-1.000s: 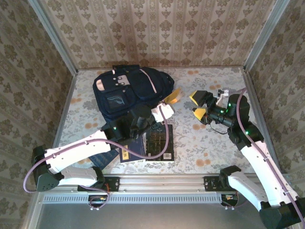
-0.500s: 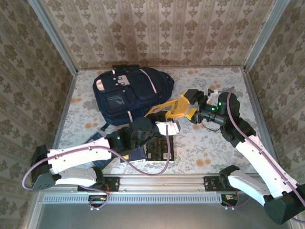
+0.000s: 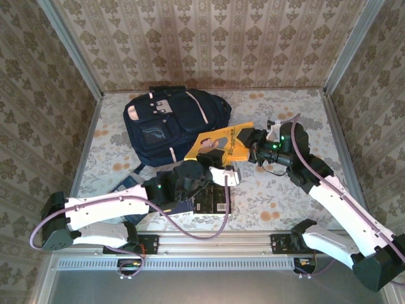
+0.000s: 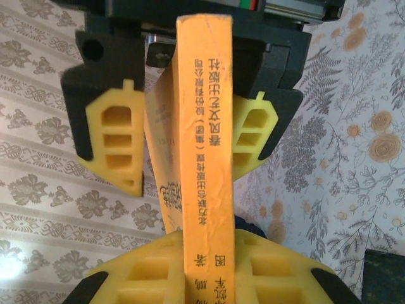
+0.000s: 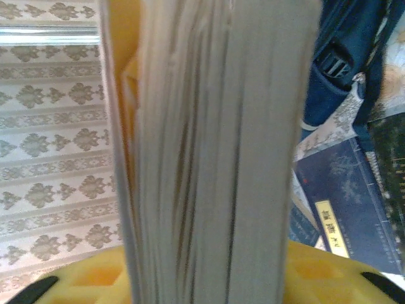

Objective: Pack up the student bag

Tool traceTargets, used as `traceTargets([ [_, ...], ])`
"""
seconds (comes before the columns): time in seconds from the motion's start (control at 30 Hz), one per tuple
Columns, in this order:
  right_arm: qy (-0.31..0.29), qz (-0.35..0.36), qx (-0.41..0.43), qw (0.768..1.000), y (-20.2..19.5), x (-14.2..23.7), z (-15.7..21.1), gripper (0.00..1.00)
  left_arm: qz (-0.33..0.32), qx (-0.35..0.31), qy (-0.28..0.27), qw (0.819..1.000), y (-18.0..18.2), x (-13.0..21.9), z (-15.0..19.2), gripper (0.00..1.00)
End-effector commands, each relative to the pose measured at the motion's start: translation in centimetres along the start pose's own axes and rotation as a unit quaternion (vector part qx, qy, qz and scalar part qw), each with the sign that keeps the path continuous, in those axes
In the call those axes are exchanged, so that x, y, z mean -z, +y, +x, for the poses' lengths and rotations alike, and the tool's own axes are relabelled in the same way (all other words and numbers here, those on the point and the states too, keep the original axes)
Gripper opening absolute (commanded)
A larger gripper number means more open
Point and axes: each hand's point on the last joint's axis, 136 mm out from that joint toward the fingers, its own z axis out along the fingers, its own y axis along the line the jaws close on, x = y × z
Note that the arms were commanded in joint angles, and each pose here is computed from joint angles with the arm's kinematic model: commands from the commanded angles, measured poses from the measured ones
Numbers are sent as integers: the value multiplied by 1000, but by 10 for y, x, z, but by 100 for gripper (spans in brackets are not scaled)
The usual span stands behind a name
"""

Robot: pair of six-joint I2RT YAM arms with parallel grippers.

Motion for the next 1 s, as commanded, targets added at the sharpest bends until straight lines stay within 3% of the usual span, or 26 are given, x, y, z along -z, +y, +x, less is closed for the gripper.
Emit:
traceTargets([
  [0.0,-13,-23,36,999,24,7,-2,35,9,-44,-31,998,-12,0,-18,0],
  [0.1,-13,-20,44,999,26,5,-3,28,6,-83,-30,996,-24,-1,-18,0],
  [0.23,-28,1,54,998,18,3,-9,27,13,-121,-21,992,-39,-7,-16,0],
  [0.4,-35,5,66,997,15,0,-13,1,-15,-121,-23,992,-35,-8,-16,0],
  [0.5,-46,11,80,996,13,2,-17,0,-8,-126,-20,992,-40,-10,-13,1],
  [0.53,-51,15,84,995,12,3,-19,0,8,-130,-16,991,-45,-11,-11,11],
  [0.6,-72,28,95,993,6,9,-27,0,31,-124,-9,992,-52,-12,-9,43],
  [0.7,-112,64,113,985,-9,23,-43,0,48,-83,-7,995,-49,-12,-7,64],
  [0.83,-153,116,122,974,-40,41,-63,0,69,48,-7,996,-24,-8,1,82],
  [0.9,-168,137,128,968,-56,48,-69,0,80,130,-10,988,-9,-6,10,84],
  [0.97,-179,156,137,962,-71,53,-74,0,117,227,-8,967,2,-7,24,81],
])
